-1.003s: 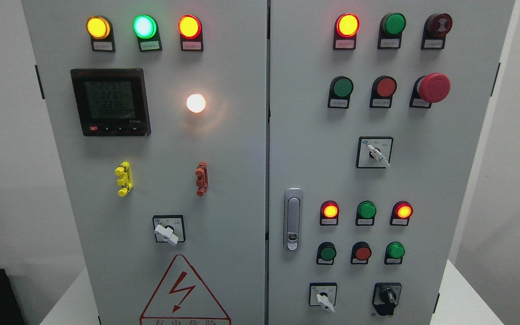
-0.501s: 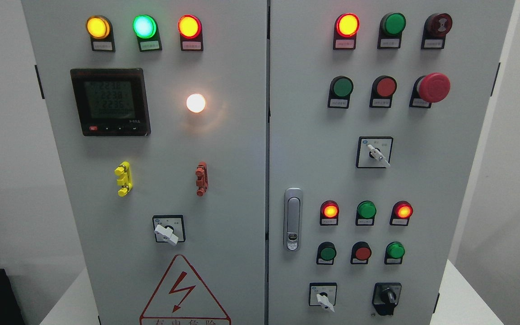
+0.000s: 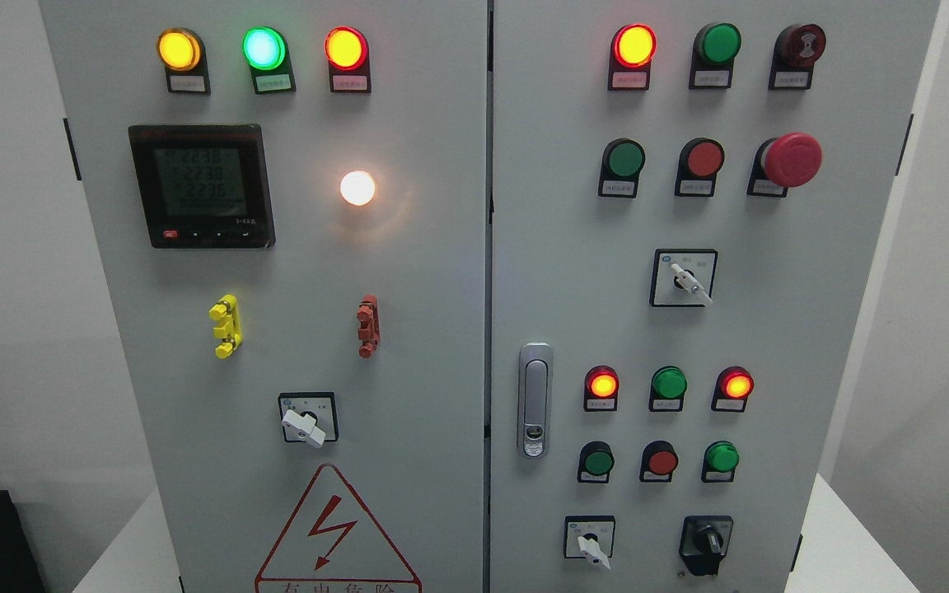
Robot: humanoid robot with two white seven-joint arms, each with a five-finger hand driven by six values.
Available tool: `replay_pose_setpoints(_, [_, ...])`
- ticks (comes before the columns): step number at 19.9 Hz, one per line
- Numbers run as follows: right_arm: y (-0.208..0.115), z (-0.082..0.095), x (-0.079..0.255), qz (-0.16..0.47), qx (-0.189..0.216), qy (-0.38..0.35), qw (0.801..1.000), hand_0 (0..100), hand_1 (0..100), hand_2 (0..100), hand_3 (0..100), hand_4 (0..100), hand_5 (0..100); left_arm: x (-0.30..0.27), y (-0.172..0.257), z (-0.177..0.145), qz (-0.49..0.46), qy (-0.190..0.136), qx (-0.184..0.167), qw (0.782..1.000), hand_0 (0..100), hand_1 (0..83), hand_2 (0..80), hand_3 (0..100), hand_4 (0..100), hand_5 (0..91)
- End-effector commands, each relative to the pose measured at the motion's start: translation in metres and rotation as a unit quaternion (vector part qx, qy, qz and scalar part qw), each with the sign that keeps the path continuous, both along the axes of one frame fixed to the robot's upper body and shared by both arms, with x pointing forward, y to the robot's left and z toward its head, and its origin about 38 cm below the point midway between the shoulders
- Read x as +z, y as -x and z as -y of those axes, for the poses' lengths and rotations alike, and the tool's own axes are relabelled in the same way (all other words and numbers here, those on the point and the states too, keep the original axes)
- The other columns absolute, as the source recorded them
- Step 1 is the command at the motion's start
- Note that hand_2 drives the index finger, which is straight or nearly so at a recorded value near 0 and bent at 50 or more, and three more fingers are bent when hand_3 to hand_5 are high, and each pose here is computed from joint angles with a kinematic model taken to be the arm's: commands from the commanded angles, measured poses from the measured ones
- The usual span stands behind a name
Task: Trip black knob to open circuit
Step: 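Raise the right hand up to the black rotary knob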
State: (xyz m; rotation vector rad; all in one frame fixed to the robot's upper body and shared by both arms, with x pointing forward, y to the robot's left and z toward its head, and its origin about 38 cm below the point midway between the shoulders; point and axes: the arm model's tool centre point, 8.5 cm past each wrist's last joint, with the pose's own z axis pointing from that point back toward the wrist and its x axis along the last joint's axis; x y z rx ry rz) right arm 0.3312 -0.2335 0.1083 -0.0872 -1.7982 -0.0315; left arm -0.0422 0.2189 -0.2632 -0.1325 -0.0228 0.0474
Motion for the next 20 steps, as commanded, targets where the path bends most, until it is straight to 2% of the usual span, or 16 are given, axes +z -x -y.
replay_pose_setpoints(1, [-0.0054,-0.007,0.007,0.01,0.011,-0.008,1.0,0,0,0,100,100,100,0.0,0.0004,0.0002,-0.001,0.001,-0.011,1.0,12,38.9,0.0,0,0,0.0])
replay_pose_setpoints(20, [-0.013,-0.0104,0.0119,0.011,0.015,-0.007,1.0,0,0,0,100,100,100,0.0,0.0002,0.0002,0.0,0.001,-0.012,1.0,12,38.9,0.0,0,0,0.0])
